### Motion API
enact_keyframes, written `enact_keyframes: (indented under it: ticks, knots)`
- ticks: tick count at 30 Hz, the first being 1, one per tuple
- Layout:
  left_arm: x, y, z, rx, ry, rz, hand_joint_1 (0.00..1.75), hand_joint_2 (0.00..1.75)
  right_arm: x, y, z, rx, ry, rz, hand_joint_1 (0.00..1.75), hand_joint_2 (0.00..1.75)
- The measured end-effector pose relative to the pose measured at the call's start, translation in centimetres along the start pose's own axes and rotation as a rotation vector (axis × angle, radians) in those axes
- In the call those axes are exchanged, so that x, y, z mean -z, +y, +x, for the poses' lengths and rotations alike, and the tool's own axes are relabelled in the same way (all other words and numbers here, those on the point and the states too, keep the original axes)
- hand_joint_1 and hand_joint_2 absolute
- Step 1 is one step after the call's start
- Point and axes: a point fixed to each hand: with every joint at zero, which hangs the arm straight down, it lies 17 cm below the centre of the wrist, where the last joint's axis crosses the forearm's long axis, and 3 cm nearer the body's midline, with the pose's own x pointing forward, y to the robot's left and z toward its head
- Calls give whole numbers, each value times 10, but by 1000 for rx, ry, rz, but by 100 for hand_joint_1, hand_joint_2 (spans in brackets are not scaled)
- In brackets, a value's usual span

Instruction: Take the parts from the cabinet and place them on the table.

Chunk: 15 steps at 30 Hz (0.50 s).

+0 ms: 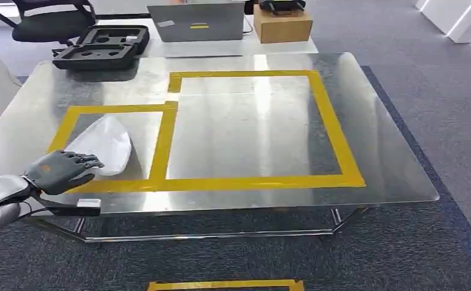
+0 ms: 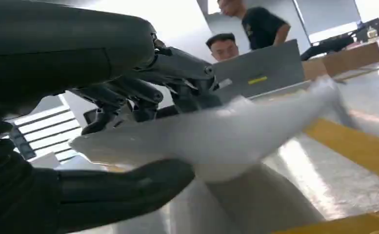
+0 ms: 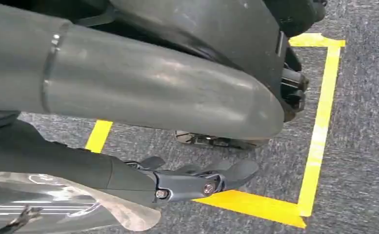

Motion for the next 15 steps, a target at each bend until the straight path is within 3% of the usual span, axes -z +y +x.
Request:
enact_keyframes:
  ticks: [1,2,15]
  knots:
    - [0,1,0,2,2,5,0,175,0,0,0,-1,0,0,0,0]
    - [0,1,0,0,3,7,0,0,0,0,1,-3,-1,1,0,0]
    - [-10,3,-11,18,59,45,0,0,0,1,1,-3,-4,3,0,0]
